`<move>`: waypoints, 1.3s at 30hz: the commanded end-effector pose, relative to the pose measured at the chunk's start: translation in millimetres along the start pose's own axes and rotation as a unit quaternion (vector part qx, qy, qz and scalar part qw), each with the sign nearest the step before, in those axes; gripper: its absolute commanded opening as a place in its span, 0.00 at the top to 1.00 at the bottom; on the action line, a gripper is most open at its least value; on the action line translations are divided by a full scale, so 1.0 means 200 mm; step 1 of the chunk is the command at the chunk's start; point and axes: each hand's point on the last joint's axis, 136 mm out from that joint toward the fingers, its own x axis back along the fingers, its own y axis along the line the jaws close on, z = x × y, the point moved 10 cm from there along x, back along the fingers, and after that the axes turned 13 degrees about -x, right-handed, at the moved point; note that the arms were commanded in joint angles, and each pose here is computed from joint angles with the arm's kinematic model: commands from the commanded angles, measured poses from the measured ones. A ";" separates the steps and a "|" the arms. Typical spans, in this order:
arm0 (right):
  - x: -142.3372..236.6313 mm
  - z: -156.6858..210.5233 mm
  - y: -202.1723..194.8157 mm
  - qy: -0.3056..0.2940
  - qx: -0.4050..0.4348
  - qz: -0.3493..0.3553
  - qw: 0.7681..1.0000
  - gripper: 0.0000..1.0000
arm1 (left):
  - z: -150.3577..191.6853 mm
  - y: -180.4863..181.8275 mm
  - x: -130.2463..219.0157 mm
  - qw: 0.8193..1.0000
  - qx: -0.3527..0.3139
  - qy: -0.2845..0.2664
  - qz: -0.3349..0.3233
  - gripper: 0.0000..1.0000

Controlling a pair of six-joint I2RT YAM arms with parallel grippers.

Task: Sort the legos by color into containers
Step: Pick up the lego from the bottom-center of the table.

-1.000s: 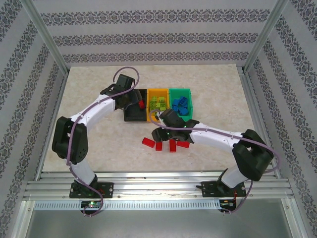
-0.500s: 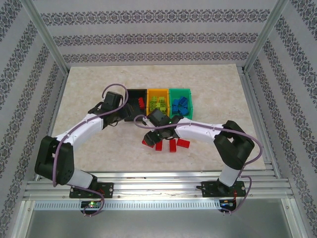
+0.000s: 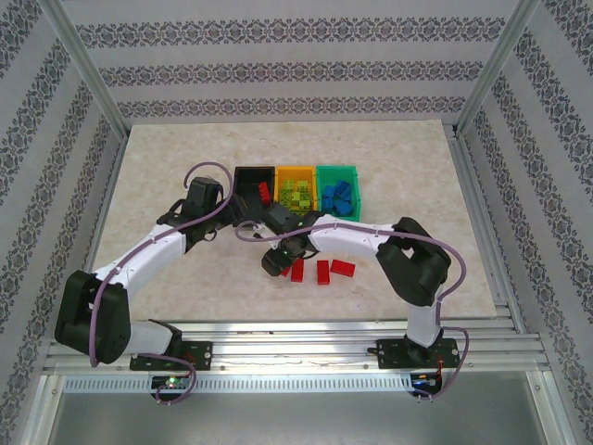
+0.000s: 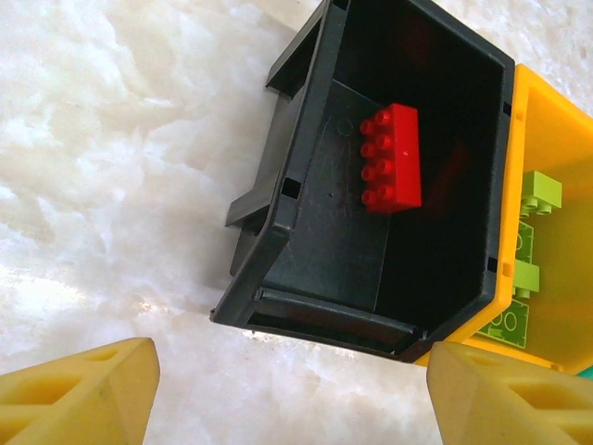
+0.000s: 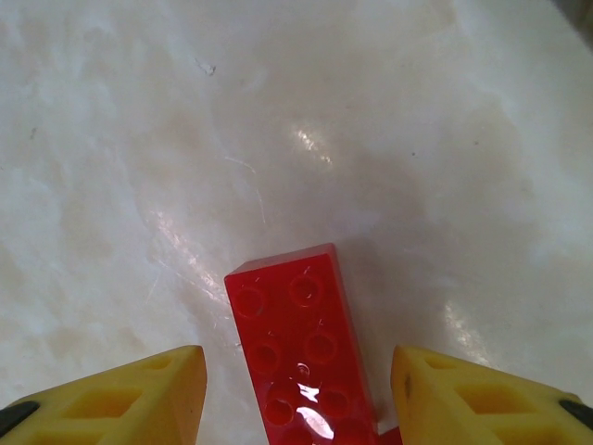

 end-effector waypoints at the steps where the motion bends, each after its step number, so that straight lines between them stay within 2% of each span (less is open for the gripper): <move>1: -0.03 0.02 0.01 0.033 0.023 0.006 0.999 0.44 | -0.02 0.01 0.02 1.000 0.012 -0.018 0.009 0.24; 5: -0.07 0.03 -0.01 0.047 0.021 0.038 0.998 0.44 | -0.01 0.02 0.01 1.000 0.019 -0.015 0.016 0.24; 10: -0.09 0.03 0.00 0.055 0.016 0.032 0.998 0.45 | -0.02 0.00 -0.01 0.999 0.024 -0.006 0.033 0.23; 17: -0.11 0.02 0.02 0.060 0.018 0.024 0.998 0.60 | -0.01 0.01 -0.02 0.999 0.024 -0.002 0.034 0.23; 21: -0.06 0.00 0.04 0.020 0.011 0.015 1.000 0.64 | 0.00 0.02 -0.01 0.999 0.024 -0.004 0.034 0.23; 26: 0.04 -0.08 0.06 -0.046 -0.015 0.015 0.999 0.63 | 0.02 0.06 0.00 0.999 0.029 -0.004 0.027 0.23; 31: 0.14 -0.20 0.09 -0.096 -0.039 -0.032 0.994 0.61 | 0.03 0.11 0.04 0.999 0.034 -0.013 0.019 0.23; 36: 0.24 -0.35 0.08 -0.140 -0.058 -0.050 0.987 0.60 | 0.05 0.17 0.09 0.999 0.037 -0.024 0.006 0.23; 39: 0.28 -0.45 0.03 -0.158 -0.097 -0.055 0.981 0.59 | 0.06 0.20 0.13 0.999 0.037 -0.033 -0.001 0.23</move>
